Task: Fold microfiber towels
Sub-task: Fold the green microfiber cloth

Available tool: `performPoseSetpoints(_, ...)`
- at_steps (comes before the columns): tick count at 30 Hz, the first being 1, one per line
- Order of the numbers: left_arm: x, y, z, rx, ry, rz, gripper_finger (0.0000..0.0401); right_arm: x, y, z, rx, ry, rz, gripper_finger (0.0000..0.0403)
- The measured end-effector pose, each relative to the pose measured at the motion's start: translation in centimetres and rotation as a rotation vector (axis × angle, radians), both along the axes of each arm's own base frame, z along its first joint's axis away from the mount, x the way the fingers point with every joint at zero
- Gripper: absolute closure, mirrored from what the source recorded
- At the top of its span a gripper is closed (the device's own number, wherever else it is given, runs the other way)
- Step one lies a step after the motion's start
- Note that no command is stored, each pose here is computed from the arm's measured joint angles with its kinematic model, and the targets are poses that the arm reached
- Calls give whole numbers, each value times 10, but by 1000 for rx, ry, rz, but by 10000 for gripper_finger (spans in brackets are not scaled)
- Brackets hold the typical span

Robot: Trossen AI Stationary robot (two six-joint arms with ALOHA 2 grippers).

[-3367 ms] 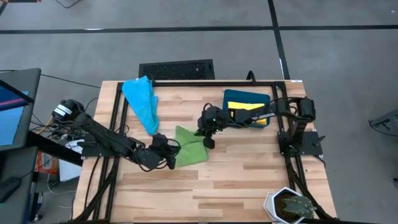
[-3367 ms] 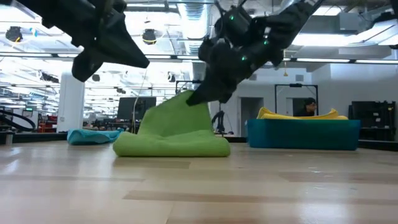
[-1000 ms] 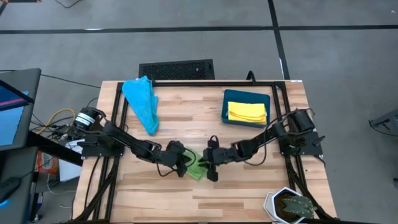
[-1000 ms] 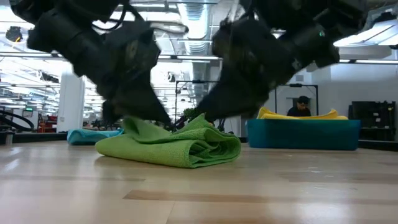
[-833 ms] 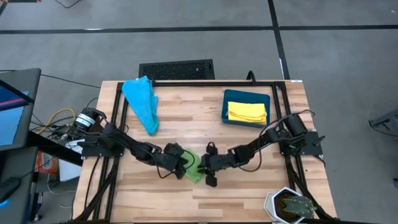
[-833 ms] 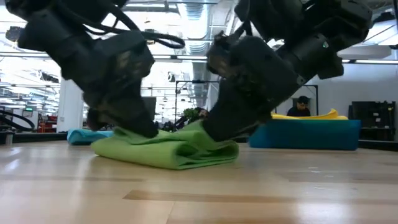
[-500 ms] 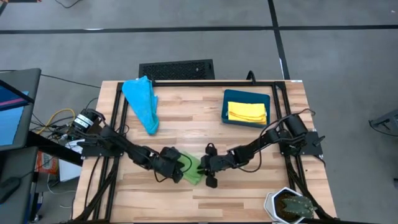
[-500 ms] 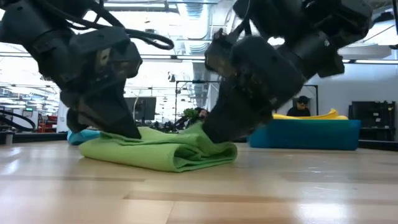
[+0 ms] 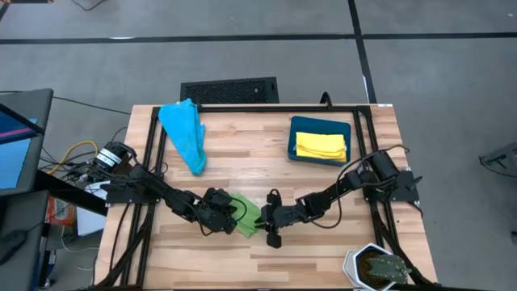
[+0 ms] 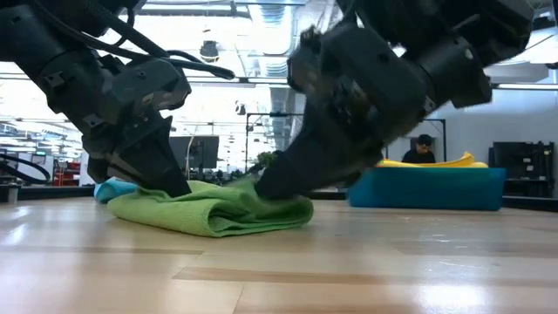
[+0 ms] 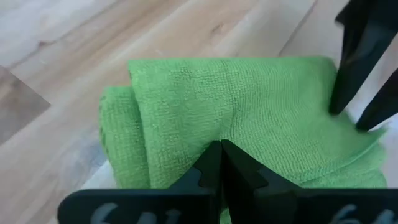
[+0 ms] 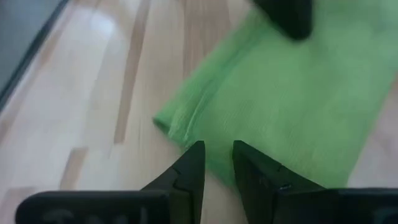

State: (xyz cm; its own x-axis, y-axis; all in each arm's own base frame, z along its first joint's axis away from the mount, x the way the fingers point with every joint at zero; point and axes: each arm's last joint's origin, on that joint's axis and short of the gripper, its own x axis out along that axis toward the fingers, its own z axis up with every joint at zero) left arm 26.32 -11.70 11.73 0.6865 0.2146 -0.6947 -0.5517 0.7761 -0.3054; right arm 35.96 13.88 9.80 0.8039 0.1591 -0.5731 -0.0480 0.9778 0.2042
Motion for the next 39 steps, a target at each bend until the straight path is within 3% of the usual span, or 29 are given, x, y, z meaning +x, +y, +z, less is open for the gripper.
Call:
performPoseSetpoints(10,0,1,0,13,-11,15,401,-6,16,-14,-15,18,-57,294)
performPoseSetpoints(15,6,-1,8,1,-48,24,401,-9,17,11,-22,-19,-38,294)
performPoseSetpoints(18,13,-3,17,1,-91,40,401,-10,21,35,-85,-100,-23,294)
performPoseSetpoints(22,20,-6,26,-26,-126,60,401,-11,22,41,-180,-138,-10,294)
performPoseSetpoints(31,17,-9,29,-12,-36,109,401,4,30,-1,-159,-191,-9,294)
performPoseSetpoints(35,9,-12,23,-8,7,160,401,8,38,-24,-187,-129,15,294)
performPoseSetpoints(39,4,-15,15,-14,39,195,401,9,49,-28,-210,-104,29,294)
